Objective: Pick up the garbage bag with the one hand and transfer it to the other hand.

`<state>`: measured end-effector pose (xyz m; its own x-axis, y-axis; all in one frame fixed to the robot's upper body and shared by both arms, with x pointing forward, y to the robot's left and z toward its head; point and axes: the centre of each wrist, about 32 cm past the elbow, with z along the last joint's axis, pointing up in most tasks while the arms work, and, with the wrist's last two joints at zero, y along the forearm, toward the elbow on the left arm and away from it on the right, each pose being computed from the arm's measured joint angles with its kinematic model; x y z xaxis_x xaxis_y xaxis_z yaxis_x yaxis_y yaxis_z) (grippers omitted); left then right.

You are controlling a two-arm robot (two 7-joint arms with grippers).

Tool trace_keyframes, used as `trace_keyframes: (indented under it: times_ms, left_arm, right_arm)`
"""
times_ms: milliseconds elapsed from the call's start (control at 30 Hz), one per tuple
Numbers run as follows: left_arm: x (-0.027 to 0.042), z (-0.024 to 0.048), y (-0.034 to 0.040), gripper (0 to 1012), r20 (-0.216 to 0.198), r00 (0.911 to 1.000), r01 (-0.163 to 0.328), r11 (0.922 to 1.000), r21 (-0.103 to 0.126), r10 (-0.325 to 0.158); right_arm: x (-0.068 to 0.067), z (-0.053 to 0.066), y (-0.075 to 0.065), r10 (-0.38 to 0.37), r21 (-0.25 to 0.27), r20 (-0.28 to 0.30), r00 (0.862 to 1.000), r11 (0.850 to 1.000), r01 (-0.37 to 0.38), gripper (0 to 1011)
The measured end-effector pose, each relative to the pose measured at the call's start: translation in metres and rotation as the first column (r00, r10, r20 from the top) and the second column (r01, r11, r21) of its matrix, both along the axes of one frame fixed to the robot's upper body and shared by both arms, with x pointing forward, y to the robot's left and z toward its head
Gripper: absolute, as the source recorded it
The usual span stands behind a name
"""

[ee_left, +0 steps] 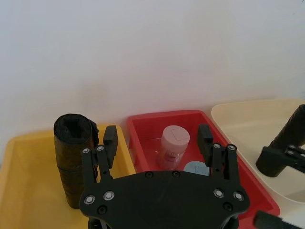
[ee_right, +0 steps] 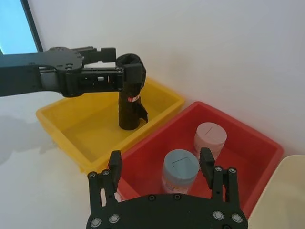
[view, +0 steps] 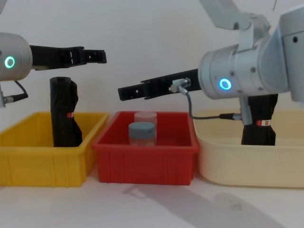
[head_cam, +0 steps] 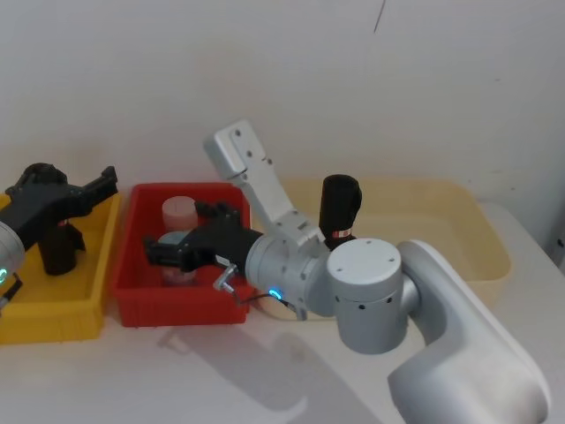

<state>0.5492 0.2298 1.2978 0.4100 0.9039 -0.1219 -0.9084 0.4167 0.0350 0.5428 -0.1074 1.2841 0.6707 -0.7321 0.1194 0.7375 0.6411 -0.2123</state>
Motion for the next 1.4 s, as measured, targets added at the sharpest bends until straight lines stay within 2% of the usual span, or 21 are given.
trace_keyframes:
  times_ms: [367,700,1400]
  left_arm:
    - [0.0000,0.0000,0.0000,1001,0.000,1.0000,0.000,1.0000,0.000,0.000]
    - [0.0000,0.0000,0.0000,1001,0.000,1.0000,0.000,1.0000,0.000,0.000]
    - [0.0000,0.0000,0.0000,1001,0.000,1.0000,0.000,1.0000,0.000,0.000]
  right_arm:
    - [0.012,-0.009,0.011,-0.022,-0.016,-0.030,0.999,1.000,0.022,999]
    - [0.019,-0.020,0.015,-0.053,-0.032,-0.057,0.997,0.998,0.051,1000]
    - [0.033,-0.033,0.022,-0.099,-0.053,-0.106,0.989,0.994,0.094,1000]
